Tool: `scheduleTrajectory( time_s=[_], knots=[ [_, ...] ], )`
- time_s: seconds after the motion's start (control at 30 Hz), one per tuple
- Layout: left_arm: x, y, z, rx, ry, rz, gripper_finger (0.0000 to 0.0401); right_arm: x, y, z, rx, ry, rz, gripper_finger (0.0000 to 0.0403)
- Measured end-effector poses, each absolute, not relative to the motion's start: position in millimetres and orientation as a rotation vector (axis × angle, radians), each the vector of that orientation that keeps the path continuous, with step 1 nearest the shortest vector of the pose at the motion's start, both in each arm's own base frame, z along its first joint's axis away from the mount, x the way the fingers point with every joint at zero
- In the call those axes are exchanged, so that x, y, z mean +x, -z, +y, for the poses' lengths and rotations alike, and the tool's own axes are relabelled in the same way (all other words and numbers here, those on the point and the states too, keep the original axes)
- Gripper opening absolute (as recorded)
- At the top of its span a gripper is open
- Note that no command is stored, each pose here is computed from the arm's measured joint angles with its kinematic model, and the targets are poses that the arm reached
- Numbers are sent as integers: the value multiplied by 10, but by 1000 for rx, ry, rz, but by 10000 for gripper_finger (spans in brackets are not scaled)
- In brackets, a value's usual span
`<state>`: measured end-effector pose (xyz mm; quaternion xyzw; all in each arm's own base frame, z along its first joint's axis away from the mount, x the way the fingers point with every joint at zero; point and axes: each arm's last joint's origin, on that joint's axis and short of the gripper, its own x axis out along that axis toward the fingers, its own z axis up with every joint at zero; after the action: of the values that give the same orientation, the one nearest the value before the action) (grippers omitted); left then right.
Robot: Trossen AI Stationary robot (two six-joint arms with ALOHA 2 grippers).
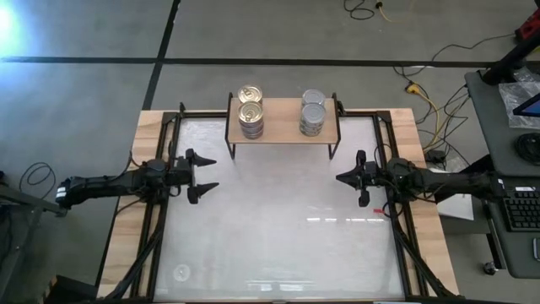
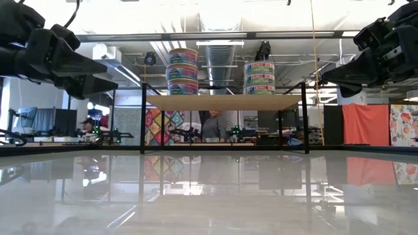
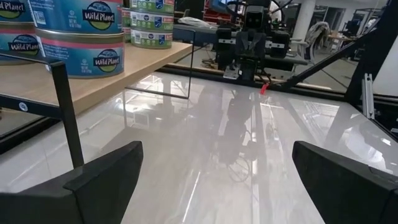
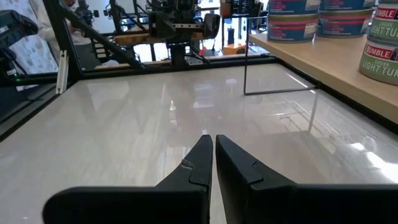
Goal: Stack canned seafood by type on shelf
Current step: Return to Home Position
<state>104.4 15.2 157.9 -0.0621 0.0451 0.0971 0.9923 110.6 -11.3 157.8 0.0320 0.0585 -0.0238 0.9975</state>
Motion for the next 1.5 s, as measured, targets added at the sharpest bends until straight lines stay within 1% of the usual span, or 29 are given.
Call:
scheduleTrajectory(
  time_s=[1.5],
  knots=[
    [1053,-1564,153,-125,-195,107,398,1106,-1581,-113,64,47,116,13]
  ],
)
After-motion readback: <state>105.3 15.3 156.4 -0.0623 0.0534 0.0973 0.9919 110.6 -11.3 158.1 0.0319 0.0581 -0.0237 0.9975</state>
